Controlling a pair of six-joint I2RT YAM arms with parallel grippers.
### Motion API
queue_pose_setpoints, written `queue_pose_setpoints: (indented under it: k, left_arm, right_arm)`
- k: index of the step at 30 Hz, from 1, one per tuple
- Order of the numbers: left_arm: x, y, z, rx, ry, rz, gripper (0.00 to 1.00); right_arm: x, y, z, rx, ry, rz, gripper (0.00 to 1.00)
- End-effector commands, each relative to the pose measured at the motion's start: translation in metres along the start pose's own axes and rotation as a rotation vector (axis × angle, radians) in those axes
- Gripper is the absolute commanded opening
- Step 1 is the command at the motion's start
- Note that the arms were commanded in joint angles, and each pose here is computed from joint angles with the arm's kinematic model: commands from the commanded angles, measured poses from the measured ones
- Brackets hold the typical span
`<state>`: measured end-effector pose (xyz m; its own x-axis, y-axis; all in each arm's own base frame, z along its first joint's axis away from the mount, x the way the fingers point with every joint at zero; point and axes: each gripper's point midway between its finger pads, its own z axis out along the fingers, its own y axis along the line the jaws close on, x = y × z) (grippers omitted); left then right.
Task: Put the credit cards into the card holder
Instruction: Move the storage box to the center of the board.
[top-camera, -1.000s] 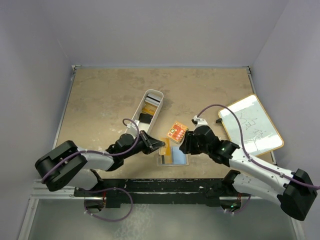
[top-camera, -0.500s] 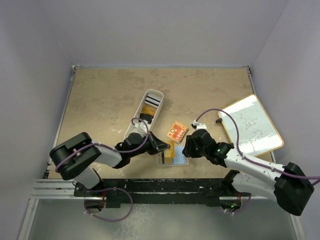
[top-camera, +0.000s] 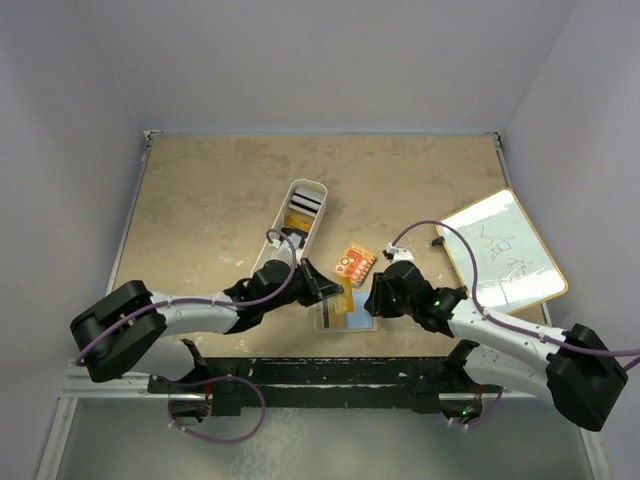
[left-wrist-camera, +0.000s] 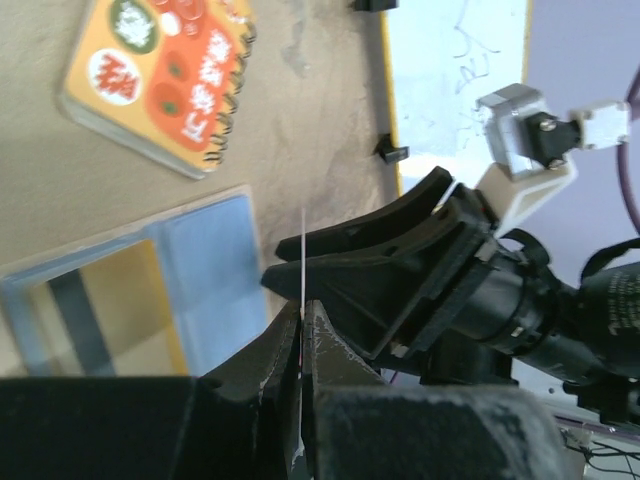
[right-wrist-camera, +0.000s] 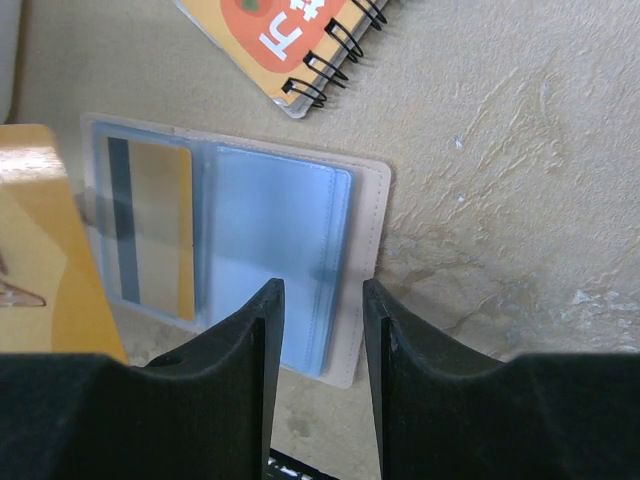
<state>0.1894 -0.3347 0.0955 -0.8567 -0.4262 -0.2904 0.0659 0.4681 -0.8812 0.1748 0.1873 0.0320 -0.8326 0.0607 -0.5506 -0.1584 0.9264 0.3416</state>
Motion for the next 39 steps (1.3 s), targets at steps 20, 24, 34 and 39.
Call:
queue_pose_setpoints:
  k: [20,24,34,39]
  left_arm:
    - [0.022,0.015,0.025,-0.010,0.051,0.053,0.00]
    - [0.014,0.032,0.024,-0.059,0.031,0.059,0.00]
    - [-0.009,0.045,0.006,-0.054,0.013,0.048,0.00]
    - [0.000,0.028,0.008,0.013,0.079,0.073,0.00]
  right_arm:
    - [-0.007,-0.001,-0.006,-0.025,-0.073,0.041,0.37]
    - [-0.008,0.004,-0.007,-0.047,-0.070,0.047,0.36]
    - [-0.010,0.005,-0.005,-0.046,-0.061,0.013,0.36]
    - [-0.011,0.010,-0.003,-0.056,-0.047,-0.001,0.35]
